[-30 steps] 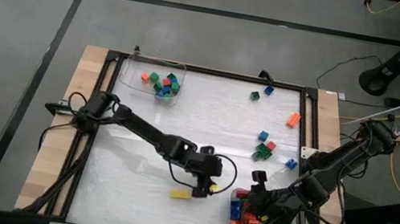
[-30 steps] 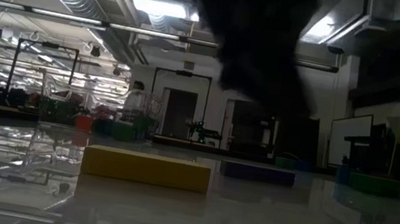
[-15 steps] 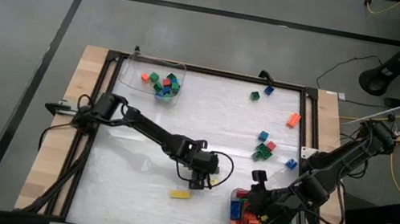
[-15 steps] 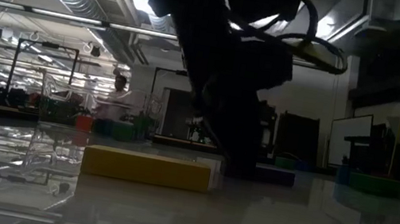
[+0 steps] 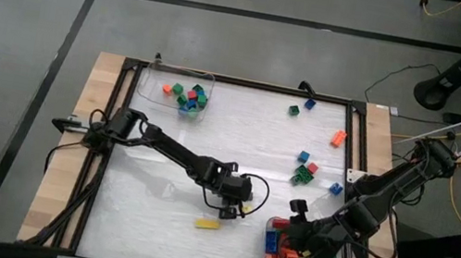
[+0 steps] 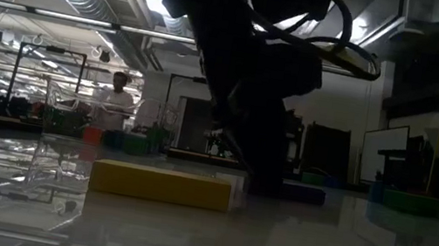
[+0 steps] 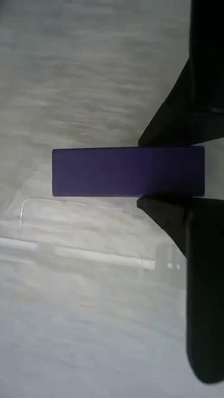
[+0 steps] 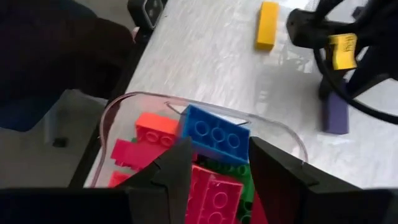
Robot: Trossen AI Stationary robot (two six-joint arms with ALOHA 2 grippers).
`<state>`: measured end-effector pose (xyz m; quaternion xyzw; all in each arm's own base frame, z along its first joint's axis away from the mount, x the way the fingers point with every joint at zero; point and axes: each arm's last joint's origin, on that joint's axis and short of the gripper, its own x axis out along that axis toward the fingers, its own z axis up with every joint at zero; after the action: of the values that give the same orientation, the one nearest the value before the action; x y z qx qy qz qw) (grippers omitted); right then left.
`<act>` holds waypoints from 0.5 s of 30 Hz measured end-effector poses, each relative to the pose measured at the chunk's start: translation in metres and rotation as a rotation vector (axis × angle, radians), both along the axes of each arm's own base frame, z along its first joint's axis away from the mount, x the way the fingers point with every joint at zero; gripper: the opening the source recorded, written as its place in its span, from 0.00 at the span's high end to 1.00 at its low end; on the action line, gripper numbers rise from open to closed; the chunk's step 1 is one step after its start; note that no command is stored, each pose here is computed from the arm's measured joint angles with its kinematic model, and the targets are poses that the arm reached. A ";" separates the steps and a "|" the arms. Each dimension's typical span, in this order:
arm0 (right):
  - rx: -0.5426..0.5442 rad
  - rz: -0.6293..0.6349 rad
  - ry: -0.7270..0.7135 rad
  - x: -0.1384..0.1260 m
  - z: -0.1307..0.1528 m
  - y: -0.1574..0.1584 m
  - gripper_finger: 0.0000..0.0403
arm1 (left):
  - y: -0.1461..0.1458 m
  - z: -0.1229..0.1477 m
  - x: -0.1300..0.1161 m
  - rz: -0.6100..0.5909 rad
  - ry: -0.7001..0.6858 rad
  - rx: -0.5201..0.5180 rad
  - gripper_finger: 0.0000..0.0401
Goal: Sort blocks by size
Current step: Put the rectangular violet block into the bottom transparent bin
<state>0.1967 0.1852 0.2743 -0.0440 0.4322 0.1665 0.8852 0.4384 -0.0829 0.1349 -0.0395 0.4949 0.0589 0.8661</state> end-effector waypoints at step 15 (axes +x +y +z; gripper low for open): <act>-0.022 -0.011 0.004 -0.003 0.024 -0.003 0.61 | -0.032 0.075 0.006 -0.199 -0.379 -0.234 0.79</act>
<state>0.1936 0.1818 0.2980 -0.0511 0.4361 0.1569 0.8847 0.4440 -0.1145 0.2095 -0.1011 0.3287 -0.0928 0.9344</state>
